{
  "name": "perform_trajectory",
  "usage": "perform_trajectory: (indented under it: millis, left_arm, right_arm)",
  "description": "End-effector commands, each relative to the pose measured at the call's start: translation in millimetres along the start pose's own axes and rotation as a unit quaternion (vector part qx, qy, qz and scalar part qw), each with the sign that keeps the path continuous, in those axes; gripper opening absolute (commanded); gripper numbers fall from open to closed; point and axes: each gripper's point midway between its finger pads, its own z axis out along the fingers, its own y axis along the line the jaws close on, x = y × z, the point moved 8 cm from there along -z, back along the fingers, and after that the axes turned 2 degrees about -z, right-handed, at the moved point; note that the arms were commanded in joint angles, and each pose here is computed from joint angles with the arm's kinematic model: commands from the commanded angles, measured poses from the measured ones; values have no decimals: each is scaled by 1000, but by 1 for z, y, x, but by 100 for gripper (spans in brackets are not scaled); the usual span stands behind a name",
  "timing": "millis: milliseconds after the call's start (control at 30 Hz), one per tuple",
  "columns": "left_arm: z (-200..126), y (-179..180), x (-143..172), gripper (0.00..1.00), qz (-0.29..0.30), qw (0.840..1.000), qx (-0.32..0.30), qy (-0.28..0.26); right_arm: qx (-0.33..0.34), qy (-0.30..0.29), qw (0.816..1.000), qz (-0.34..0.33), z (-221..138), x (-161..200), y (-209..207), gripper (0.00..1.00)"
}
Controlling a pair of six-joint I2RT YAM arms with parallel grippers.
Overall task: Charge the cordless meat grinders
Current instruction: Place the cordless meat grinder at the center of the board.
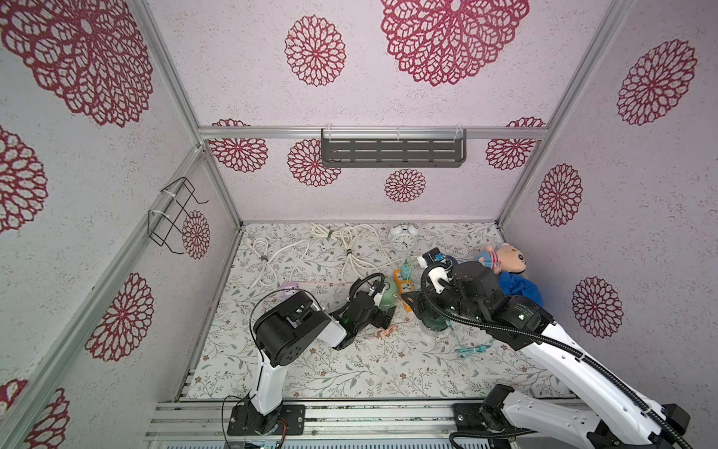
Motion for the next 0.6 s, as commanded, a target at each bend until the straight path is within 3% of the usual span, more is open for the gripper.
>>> perform_trajectory:
  millis: [0, 200, 300, 400, 467, 567]
  left_arm:
    - [-21, 0, -18, 97, 1, 999, -23, -34]
    - [-65, -1, -28, 97, 0, 996, -74, -52]
    - [-89, -6, -39, 97, 21, 990, -135, -29]
    - [-119, -1, -57, 97, 0, 981, -193, -16]
    - [-140, 11, -70, 97, -44, 969, -244, -10]
    - [-174, 40, -84, 97, -118, 937, -328, 39]
  right_arm:
    - [-4, -29, 1000, 0, -4, -7, 0, 93]
    - [-16, -31, 999, -2, 5, -7, 2, 94]
    - [-24, -31, 999, 0, 12, -7, 4, 93]
    - [-26, -30, 999, 4, 19, -6, 4, 90]
    - [-27, -28, 999, 6, 25, -5, 4, 86]
    - [-38, -24, 999, 13, 34, -4, 6, 82]
